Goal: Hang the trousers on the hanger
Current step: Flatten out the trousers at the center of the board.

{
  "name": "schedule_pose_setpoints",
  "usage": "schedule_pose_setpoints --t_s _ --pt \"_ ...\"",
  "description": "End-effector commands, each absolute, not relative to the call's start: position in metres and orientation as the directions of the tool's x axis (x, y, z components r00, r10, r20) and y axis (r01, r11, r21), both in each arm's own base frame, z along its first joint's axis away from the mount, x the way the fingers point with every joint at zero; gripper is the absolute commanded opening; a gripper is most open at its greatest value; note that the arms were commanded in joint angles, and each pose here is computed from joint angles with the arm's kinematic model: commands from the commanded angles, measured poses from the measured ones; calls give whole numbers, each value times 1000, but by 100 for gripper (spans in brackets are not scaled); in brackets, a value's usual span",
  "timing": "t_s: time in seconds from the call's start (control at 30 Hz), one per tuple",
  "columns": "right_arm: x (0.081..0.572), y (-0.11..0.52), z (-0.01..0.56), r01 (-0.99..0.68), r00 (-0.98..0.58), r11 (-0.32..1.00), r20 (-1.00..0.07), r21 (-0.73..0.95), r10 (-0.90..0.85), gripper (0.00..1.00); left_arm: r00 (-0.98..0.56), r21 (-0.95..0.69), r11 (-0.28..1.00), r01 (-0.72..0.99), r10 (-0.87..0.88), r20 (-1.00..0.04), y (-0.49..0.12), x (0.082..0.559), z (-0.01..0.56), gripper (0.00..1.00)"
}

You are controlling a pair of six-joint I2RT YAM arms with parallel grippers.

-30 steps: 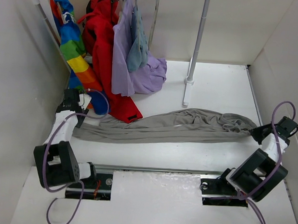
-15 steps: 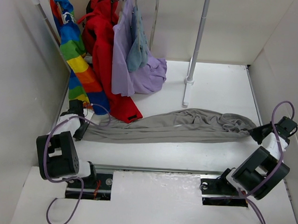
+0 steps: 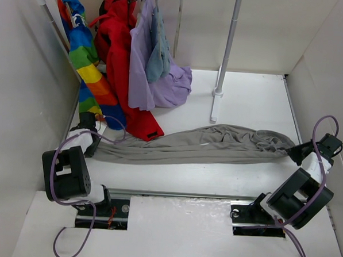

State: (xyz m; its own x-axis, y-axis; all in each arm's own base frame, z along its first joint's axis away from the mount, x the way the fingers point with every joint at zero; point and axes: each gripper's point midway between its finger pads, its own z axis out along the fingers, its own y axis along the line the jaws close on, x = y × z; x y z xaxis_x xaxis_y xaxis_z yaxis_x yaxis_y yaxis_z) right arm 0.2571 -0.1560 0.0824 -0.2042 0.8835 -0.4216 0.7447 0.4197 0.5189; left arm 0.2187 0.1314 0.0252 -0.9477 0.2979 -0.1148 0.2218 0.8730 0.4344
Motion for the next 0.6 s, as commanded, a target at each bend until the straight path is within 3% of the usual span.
schedule_pose_setpoints --t_s 0.0,0.17,0.37,0.5,0.57 --pt "269 -172 107 709 -179 462 -498 532 848 0 -944 489 853 184 293 -154 142 236 40 30" --pt "269 -172 107 709 -179 462 -498 532 848 0 -943 494 853 168 285 -173 144 244 46 34" --pt "269 -172 107 709 -179 462 -498 532 848 0 -941 495 851 176 293 -169 146 250 43 31" --pt "270 -171 108 704 -182 464 -495 538 850 0 -943 492 852 181 293 -161 146 249 40 16" --pt "270 -171 108 704 -182 464 -495 538 850 0 -941 483 856 184 296 -166 144 250 39 1"
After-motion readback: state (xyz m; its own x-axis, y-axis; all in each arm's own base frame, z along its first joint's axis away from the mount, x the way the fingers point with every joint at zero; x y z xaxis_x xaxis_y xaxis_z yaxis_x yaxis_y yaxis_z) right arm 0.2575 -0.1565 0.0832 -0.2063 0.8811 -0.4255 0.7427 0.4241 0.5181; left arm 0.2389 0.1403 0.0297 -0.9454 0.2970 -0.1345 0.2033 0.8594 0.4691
